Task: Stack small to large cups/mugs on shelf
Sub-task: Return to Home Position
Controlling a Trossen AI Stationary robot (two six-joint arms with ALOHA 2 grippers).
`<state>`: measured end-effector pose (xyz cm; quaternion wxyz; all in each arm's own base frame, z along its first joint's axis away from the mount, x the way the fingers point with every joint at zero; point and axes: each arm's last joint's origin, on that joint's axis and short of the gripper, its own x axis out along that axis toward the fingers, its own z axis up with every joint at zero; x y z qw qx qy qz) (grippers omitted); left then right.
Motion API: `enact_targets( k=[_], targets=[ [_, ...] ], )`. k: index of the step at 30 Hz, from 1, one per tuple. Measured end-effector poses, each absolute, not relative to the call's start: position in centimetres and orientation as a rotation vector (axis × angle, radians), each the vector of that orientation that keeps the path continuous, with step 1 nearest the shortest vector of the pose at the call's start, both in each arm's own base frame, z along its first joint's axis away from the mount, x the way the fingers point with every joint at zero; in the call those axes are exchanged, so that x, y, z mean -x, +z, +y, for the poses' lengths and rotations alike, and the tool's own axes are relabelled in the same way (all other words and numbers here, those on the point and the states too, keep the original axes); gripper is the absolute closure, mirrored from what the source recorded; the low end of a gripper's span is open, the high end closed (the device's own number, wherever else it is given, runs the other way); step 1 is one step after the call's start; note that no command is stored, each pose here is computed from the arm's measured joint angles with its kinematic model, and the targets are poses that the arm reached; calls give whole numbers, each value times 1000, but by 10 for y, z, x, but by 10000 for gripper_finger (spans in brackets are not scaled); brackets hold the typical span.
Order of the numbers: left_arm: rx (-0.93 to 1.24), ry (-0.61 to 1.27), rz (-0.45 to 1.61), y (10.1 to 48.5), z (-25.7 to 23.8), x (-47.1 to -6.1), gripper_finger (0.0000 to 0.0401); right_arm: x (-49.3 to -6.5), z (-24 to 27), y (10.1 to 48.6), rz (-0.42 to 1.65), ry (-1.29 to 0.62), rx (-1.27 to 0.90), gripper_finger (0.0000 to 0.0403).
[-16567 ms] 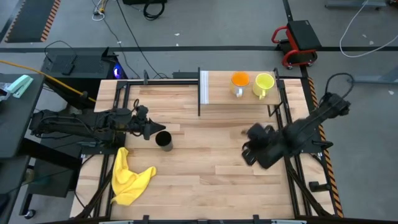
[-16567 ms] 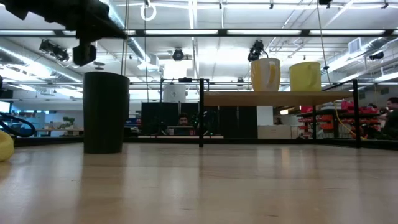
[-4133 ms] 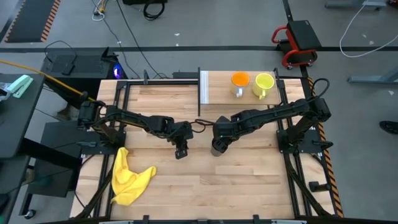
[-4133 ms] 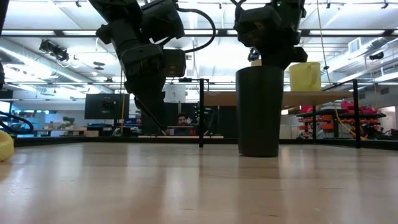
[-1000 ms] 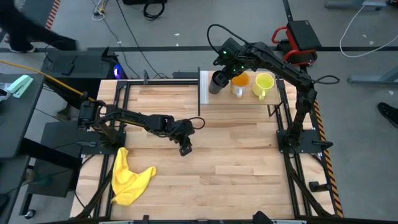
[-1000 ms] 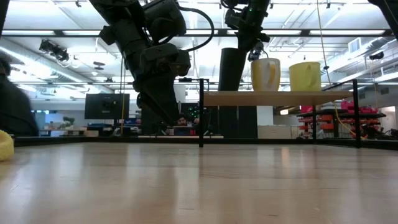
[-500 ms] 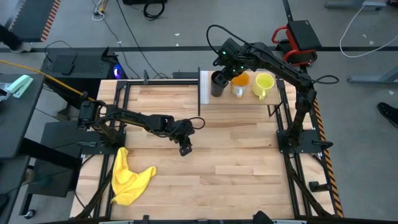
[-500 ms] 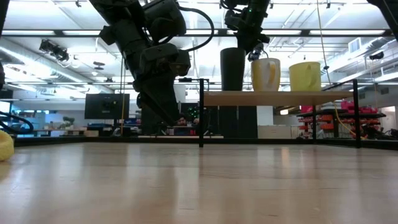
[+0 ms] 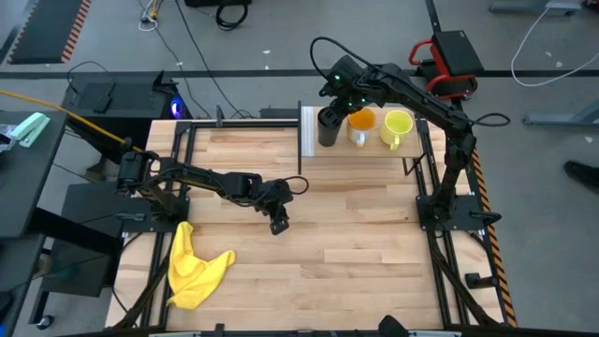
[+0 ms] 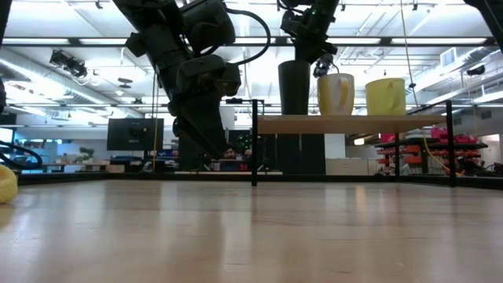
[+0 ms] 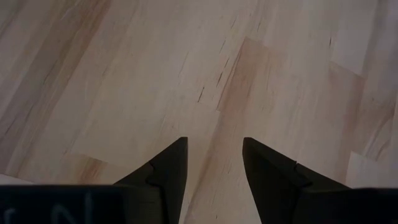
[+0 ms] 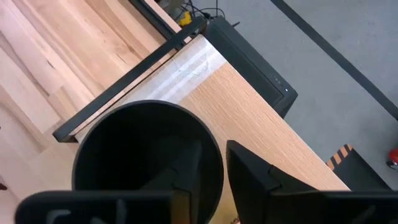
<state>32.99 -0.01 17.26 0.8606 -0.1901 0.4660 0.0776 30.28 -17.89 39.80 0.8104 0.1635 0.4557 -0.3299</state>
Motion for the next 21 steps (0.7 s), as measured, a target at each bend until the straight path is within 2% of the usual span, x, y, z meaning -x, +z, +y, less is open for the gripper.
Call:
enact_targets(
  k=[7,13,21],
  targets=[
    [398,162,978,173,0,-330,239,-298,-176,408,946,-710,-339,304],
    [398,163,978,173,0,-330,239,-284,-168,449,836,-713,-320,303],
    [398,162,978,173,0,-330,239,-232,-134,491,747,-718,-368,304]
  ],
)
